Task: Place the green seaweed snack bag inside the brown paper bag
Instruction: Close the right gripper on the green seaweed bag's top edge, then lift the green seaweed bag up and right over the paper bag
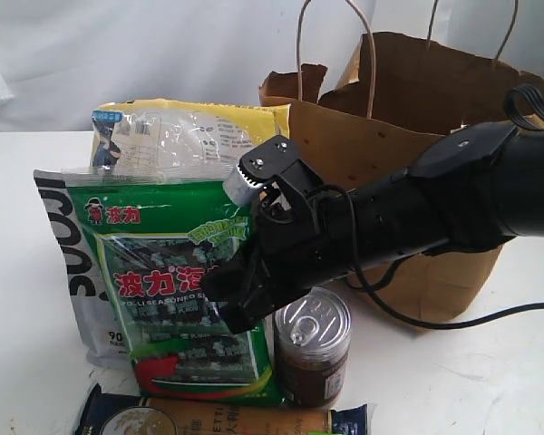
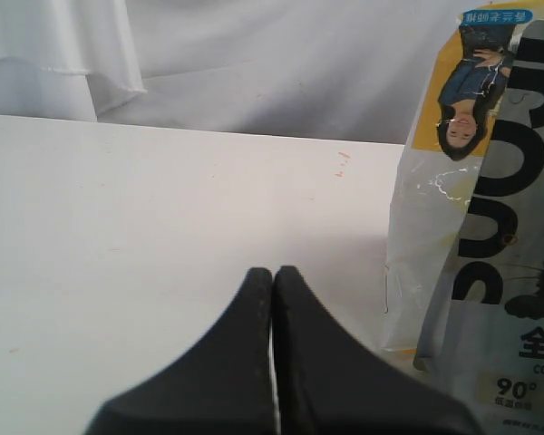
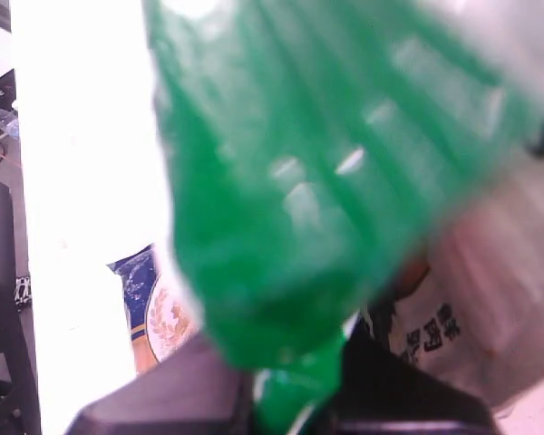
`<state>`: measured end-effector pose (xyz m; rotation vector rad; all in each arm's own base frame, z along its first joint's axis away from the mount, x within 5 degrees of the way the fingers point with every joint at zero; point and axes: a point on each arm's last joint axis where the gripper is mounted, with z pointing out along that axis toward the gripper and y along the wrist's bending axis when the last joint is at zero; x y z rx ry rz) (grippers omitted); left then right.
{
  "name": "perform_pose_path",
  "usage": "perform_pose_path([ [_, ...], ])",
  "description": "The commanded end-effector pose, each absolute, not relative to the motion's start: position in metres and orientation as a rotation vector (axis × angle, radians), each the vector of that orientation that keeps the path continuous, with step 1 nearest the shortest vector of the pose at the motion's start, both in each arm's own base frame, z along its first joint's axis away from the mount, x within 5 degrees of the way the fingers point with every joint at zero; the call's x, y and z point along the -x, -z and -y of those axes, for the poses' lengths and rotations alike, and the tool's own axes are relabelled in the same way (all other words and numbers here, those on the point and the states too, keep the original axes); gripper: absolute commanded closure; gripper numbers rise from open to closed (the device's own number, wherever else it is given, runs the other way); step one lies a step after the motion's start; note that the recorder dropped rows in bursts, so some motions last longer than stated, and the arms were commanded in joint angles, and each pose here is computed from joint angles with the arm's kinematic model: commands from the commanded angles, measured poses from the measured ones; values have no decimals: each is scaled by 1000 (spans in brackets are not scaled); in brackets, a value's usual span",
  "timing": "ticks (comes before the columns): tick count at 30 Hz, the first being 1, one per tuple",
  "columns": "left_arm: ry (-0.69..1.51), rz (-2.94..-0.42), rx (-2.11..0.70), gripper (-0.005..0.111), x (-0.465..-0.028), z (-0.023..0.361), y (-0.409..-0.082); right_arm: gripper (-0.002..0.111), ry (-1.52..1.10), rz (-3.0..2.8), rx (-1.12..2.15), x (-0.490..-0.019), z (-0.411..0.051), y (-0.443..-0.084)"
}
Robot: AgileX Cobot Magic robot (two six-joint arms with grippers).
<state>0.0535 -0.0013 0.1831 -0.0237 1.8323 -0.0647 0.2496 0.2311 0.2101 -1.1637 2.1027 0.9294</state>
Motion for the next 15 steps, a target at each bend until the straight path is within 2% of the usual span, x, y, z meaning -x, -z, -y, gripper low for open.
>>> perform_pose_path([
  [1,68,-1824,18,107,-54,2,-183,108,-934,-2071,1171,-248,-233,-217],
  [15,68,-1824,18,107,-54,2,-183,108,-954,-1833,1156,-222,-218,-288],
])
